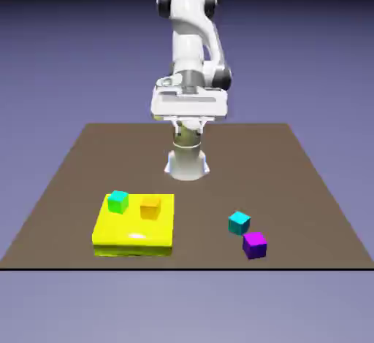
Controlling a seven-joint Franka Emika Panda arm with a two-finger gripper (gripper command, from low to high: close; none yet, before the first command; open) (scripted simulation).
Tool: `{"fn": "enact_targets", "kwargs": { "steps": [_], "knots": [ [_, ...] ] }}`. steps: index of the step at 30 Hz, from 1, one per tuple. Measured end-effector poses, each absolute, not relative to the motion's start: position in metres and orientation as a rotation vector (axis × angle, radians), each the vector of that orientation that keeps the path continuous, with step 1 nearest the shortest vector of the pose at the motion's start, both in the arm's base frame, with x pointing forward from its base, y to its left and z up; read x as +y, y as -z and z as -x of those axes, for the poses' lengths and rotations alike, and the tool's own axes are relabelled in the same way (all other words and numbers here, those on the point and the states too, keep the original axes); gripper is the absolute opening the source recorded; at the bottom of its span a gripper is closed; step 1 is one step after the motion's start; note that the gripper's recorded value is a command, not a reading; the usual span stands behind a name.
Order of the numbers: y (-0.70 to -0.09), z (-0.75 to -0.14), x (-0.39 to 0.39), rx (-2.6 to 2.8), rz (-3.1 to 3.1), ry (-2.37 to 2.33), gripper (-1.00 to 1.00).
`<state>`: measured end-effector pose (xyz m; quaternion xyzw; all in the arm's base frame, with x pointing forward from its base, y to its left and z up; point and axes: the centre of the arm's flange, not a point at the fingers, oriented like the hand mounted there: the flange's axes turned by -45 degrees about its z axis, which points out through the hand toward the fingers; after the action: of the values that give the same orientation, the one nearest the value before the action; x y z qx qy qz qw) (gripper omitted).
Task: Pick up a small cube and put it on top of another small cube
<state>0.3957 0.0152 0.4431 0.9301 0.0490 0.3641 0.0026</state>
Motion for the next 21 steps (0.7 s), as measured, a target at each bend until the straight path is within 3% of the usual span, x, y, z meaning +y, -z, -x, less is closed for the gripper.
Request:
{"fn": "enact_targets", "kwargs": {
  "steps": [9,18,21],
  "knots": [
    [-0.322,-0.413,0.100,0.729,-3.024,-0.565,0.00],
    [-0.195,-0.378,0.173,1.283,-2.856,0.036,0.00],
    [-0.184,-0.379,0.173,1.286,-2.853,0.039,0.00]
  ]
}}
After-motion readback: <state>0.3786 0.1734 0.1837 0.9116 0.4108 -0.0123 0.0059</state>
